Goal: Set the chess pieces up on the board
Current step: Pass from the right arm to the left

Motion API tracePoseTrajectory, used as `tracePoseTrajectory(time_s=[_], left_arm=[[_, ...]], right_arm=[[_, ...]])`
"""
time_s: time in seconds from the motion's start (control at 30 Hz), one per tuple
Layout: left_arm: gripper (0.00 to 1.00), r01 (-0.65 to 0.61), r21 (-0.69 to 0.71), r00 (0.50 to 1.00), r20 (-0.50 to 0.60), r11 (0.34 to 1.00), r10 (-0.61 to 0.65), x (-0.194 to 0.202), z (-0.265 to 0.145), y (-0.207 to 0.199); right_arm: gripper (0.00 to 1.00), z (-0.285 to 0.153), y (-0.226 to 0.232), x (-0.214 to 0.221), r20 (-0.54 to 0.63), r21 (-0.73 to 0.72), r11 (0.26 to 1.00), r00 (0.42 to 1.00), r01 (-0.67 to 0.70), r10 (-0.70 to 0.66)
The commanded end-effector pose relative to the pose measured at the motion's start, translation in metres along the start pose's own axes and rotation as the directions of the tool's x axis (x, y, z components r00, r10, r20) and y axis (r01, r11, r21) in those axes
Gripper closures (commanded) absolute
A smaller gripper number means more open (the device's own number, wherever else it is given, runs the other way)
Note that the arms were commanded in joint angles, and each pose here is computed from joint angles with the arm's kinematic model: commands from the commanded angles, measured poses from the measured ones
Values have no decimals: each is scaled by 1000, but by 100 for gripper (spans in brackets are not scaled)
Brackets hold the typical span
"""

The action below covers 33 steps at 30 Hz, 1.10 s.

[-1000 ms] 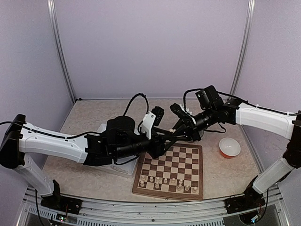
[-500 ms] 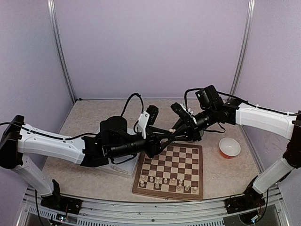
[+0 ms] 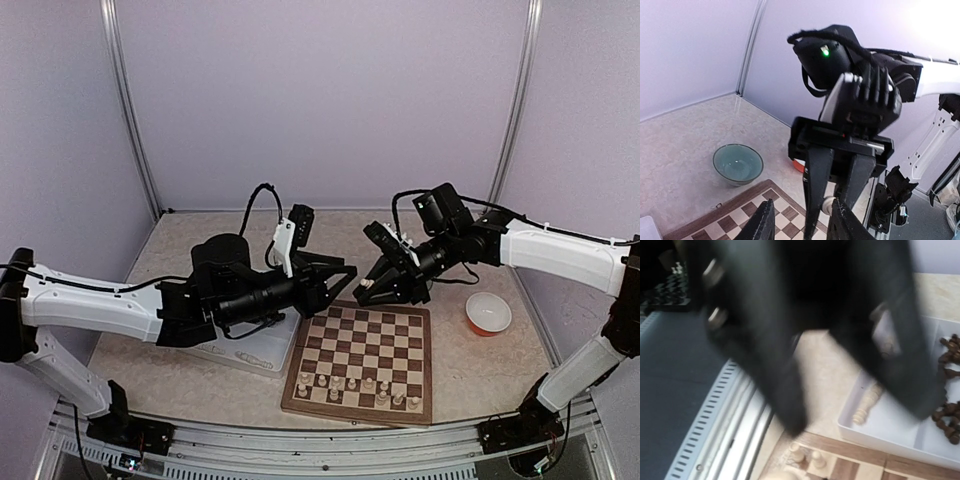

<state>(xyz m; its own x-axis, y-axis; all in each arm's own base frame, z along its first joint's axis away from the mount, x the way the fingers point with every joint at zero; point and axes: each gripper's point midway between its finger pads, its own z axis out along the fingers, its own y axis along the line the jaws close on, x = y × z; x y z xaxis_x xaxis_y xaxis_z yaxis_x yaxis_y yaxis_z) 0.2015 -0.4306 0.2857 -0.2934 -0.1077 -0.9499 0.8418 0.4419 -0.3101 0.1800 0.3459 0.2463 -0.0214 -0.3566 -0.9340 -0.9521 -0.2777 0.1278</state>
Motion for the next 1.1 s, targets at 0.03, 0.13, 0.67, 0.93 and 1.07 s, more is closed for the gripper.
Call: tracePoseTrajectory(time_s=[0.03, 0.13, 0.67, 0.93, 1.07], left_arm=[[58, 14, -77, 1000, 4, 997, -13, -9, -7, 13], [56, 5, -36, 1000, -14, 999, -6, -4, 1, 7], [56, -36, -11, 996, 80, 999, 37, -11, -2, -13], [55, -26, 83, 998, 64, 996, 21, -10, -3, -31], [55, -16, 82, 1000, 7, 997, 15, 5, 14, -31]], right_arm=[[96, 2, 11, -6, 17, -55, 998, 1000, 2, -1], [96, 2, 10, -6, 15, -52, 999, 1000, -1, 2], [96, 3, 7, -2, 6, -37, 999, 1000, -9, 9], [96, 3, 4, -2, 8, -38, 999, 1000, -12, 13], [96, 3, 4, -2, 6, -39, 999, 1000, -16, 16]])
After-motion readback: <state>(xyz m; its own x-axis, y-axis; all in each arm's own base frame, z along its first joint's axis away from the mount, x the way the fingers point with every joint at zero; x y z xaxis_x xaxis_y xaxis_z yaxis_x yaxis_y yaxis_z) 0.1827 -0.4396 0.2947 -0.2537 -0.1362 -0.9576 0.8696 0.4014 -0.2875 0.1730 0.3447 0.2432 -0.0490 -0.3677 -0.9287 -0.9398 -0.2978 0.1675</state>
